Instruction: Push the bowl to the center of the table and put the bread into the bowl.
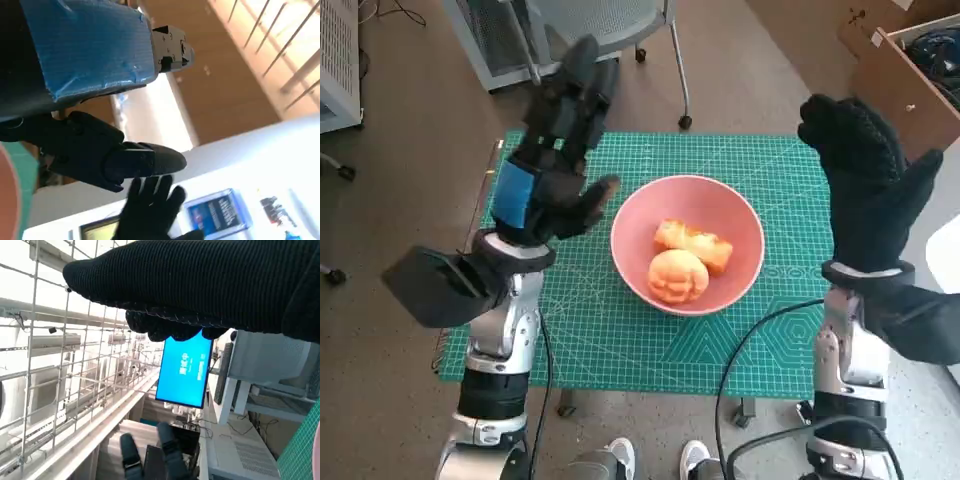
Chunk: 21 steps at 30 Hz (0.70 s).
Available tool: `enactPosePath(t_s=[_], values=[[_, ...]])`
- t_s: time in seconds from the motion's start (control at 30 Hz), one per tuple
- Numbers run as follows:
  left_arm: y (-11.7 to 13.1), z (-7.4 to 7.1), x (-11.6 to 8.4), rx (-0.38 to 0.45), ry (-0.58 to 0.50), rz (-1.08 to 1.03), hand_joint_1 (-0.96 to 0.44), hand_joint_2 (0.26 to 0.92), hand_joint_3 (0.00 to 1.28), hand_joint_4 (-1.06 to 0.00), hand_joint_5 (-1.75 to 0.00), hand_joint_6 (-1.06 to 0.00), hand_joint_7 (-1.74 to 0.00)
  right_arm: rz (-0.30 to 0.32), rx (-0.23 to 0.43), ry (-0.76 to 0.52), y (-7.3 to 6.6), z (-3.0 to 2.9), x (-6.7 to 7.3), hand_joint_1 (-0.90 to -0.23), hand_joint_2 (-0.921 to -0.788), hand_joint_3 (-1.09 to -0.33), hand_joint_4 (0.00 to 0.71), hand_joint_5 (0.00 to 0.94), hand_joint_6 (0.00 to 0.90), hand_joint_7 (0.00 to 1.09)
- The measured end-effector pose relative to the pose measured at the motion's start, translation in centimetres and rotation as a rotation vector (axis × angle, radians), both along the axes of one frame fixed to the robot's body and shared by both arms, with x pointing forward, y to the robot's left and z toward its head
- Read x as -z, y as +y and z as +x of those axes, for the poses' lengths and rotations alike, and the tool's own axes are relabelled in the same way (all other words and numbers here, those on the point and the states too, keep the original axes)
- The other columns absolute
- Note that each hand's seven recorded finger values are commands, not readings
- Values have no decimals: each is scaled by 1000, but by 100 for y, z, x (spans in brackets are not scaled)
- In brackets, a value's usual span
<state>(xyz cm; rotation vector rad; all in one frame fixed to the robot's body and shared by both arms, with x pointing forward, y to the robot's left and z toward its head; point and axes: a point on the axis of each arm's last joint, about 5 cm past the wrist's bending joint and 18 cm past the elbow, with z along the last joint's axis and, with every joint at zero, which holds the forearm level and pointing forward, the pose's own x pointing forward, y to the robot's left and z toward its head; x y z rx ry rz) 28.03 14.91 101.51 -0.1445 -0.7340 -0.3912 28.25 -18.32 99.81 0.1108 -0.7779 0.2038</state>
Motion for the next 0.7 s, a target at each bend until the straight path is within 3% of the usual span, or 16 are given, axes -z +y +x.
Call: enactPosePath(t_s=[0.7], values=[[-8,29,19,-36,12,-40,-597,921,411,-38,-34,1,-441,-37,-44,-3,105,49,-90,-593,-921,-629,311,7,101,535]])
